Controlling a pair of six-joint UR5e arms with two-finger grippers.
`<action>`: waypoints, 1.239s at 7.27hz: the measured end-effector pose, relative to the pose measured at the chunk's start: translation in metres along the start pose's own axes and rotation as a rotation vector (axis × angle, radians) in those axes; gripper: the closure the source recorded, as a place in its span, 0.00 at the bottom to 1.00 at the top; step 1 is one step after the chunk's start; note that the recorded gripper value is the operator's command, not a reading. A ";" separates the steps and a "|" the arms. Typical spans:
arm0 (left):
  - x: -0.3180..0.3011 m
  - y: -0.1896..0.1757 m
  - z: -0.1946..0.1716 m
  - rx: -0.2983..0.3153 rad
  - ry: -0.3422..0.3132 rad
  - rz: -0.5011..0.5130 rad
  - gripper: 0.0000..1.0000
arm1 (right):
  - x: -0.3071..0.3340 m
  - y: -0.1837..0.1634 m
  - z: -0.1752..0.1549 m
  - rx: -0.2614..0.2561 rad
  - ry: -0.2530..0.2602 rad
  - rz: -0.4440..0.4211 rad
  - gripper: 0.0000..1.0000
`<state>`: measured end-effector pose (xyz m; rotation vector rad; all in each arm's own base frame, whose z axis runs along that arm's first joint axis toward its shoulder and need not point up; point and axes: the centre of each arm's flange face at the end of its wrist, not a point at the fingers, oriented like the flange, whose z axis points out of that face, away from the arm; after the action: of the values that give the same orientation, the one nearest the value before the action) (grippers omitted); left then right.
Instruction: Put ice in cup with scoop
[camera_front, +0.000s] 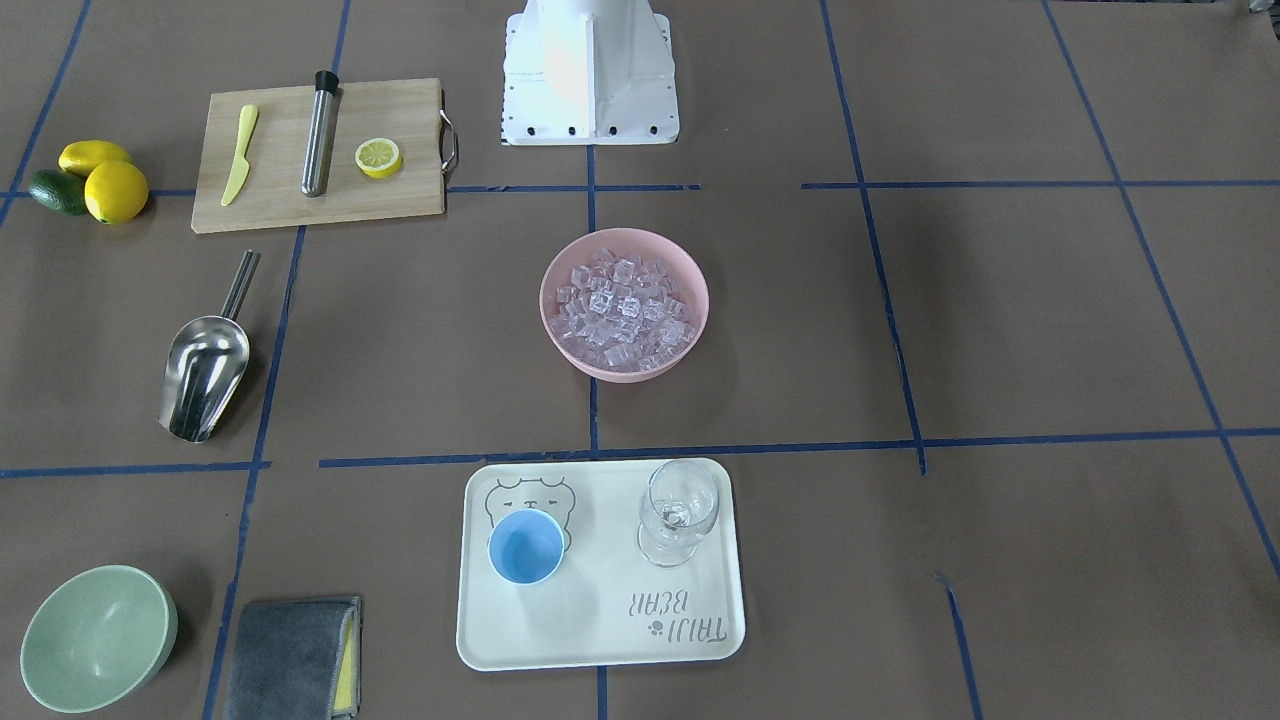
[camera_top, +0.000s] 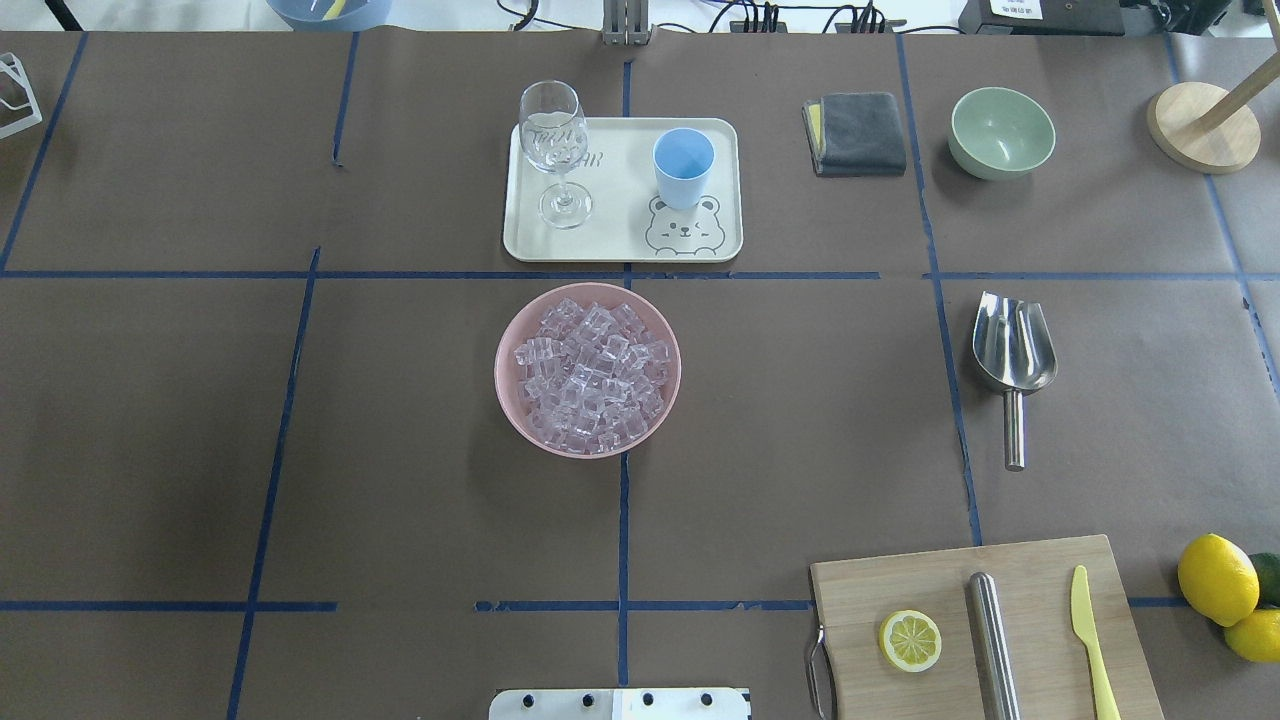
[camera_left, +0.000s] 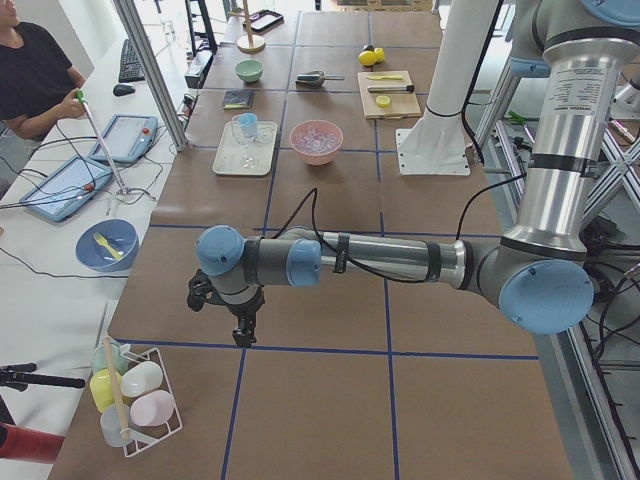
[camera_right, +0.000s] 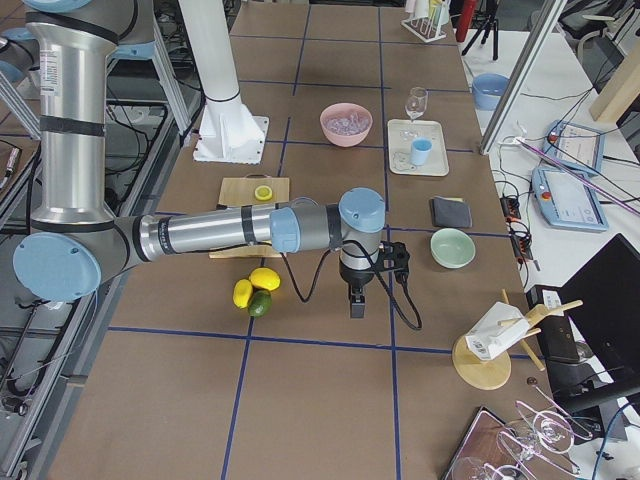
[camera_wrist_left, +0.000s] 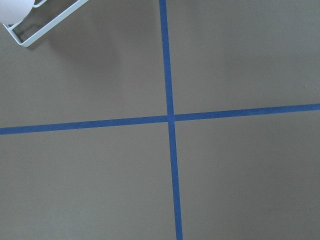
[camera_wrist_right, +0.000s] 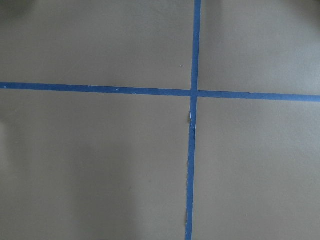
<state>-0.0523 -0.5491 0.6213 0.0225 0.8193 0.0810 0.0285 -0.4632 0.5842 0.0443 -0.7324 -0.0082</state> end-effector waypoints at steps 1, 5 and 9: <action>0.001 -0.001 -0.003 0.009 0.000 0.008 0.00 | 0.000 0.001 0.000 -0.002 -0.008 0.003 0.00; 0.005 0.002 -0.011 0.035 -0.004 0.042 0.00 | -0.004 0.002 -0.004 0.002 -0.039 -0.002 0.00; 0.021 0.001 -0.024 0.062 -0.005 0.076 0.00 | -0.001 0.005 -0.006 0.005 -0.066 0.014 0.00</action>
<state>-0.0557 -0.5471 0.5902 0.1123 0.8158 0.1267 0.0318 -0.4585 0.5793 0.0435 -0.7992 0.0054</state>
